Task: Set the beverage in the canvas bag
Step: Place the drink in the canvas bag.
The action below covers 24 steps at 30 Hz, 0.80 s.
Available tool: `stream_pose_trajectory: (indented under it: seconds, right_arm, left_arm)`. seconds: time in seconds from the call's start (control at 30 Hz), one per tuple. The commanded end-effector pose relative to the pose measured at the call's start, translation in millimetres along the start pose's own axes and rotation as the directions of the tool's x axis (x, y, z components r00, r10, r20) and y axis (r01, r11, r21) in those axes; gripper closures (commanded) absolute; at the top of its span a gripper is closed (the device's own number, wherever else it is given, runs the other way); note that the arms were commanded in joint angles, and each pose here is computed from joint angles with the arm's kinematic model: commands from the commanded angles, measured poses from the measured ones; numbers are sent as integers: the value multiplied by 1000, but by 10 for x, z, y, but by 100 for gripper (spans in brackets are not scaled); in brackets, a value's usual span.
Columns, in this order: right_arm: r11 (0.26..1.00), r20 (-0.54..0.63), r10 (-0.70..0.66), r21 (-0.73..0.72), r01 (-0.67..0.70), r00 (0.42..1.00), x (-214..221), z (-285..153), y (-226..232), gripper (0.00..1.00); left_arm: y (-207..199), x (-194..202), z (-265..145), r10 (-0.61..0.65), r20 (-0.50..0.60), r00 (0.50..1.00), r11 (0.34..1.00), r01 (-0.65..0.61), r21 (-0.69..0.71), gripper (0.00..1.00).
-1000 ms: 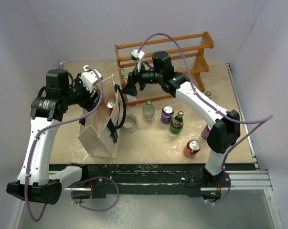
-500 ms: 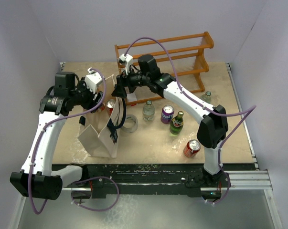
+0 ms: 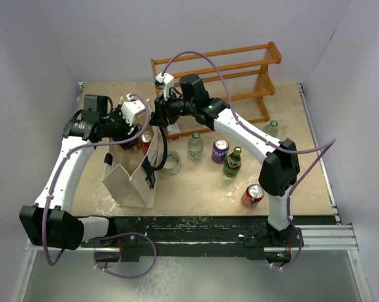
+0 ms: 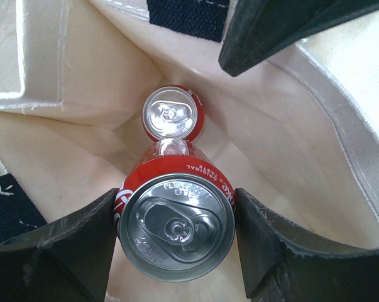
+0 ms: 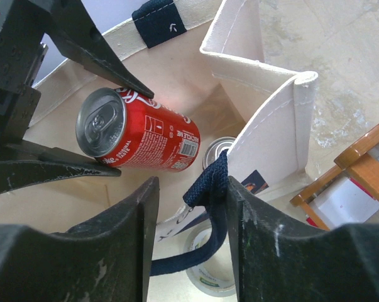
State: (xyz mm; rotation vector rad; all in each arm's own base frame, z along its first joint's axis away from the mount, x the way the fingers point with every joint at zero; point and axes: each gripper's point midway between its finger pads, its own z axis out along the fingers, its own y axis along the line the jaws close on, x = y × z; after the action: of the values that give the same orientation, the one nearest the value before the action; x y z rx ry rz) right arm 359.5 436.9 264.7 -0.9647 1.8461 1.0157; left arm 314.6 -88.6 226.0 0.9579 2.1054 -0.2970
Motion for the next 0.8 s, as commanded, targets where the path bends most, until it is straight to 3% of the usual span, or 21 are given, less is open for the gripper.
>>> stream_pose_trajectory:
  seconds: [0.0, 0.2, 0.37, 0.6, 0.77]
  right_arm:
    - [999, 39, -35, 0, 35, 999, -157, -149, 92, 57]
    - [999, 41, -52, -8, 53, 998, -167, -172, 121, 75]
    - [998, 40, -70, 9, 70, 997, -160, -212, 105, 83]
    - [996, 41, -81, 47, 79, 996, -159, -249, 54, 90]
    - [995, 44, -89, 58, 86, 995, -173, -262, 40, 91]
  left_arm:
    - [37, -273, 5, 146, 102, 984, 989, -148, 12, 100]
    - [0, -209, 118, 219, 96, 971, 972, -226, 69, 100]
    - [76, -110, 197, 282, 44, 958, 955, -285, 84, 100]
    - [268, -19, 288, 338, -15, 941, 941, -338, 31, 100]
    - [209, -130, 196, 342, 17, 940, 938, -342, 46, 100]
